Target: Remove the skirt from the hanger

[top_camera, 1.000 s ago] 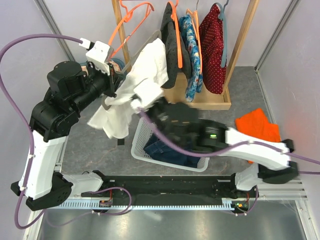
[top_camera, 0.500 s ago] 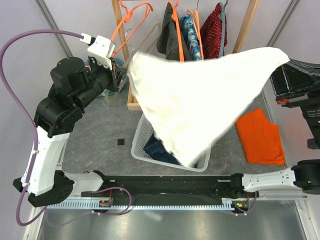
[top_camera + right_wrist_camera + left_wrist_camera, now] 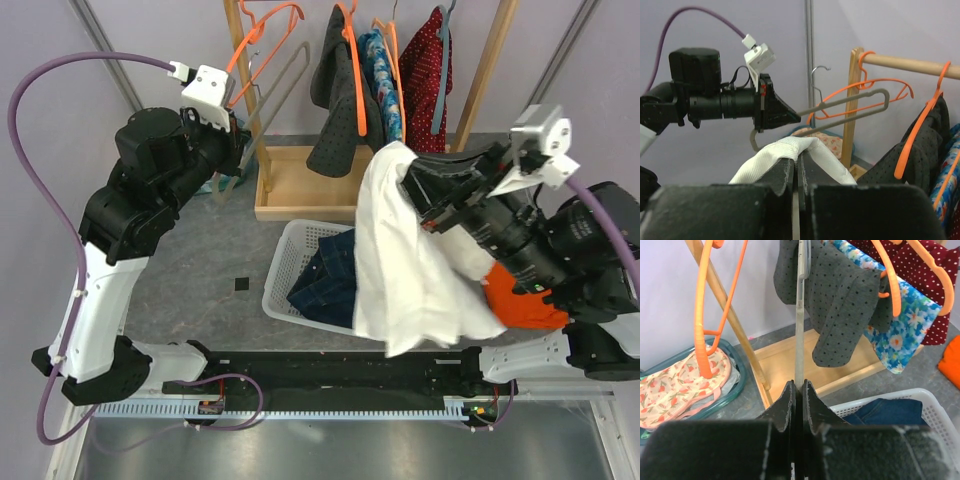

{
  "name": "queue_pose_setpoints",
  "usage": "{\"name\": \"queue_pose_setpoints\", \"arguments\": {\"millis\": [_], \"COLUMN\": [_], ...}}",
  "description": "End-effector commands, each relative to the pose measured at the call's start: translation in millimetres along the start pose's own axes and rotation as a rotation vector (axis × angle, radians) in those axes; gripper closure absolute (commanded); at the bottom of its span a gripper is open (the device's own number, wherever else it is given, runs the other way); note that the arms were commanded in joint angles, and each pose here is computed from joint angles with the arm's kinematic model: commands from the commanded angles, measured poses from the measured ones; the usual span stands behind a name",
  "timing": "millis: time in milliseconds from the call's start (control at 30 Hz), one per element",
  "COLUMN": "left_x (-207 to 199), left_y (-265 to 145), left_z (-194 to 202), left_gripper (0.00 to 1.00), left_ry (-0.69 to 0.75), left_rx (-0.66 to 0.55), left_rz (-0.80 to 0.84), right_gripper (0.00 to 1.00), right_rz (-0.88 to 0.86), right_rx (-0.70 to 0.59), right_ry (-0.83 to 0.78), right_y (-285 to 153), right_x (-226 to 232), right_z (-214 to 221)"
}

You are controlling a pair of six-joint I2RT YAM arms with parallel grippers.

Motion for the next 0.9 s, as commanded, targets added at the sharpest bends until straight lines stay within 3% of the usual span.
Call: {"name": "queue_pose_setpoints", "arguments": {"millis": [0, 300, 633, 867], "left_x": [14.5, 15.0, 14.8, 13.4], "left_y": [4.6, 17.0, 13.7, 10.4], "left_z": [-27.3, -20.5, -21.8, -21.8], "left_gripper": [0.98, 0.98, 0.98, 0.98], "left_ry": [-0.005, 0.015, 0.018, 0.015], "left_rx": [-0.094, -0.088, -0.096, -0.101], "left_rz": [-0.079, -0.098, -0.091, -0.079], "right_gripper": [1.00, 1.00, 1.00, 1.00], "right_rz": [0.023, 0.116, 0.387, 0.432], "right_rx": [-0.004, 0.105, 0.267, 0.347], "right_ry": [0.030, -0.039, -0.249, -0.342], "right_y": [-2.0, -1.0, -1.6, 1.2], "right_x": [-3.7, -14.5, -49.0, -53.5], "right_z": [-1.2, 51.6, 117.9, 148.5]}}
Point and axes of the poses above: each gripper's point midway between its finger pads, its own y axis out along the fingers, its own x axis along the line the jaws close on, z = x × y, the point moved 1 cm from there along -y, back along the fingers, and after that the axes turned 5 degrees about y, right-handed, at the moved point
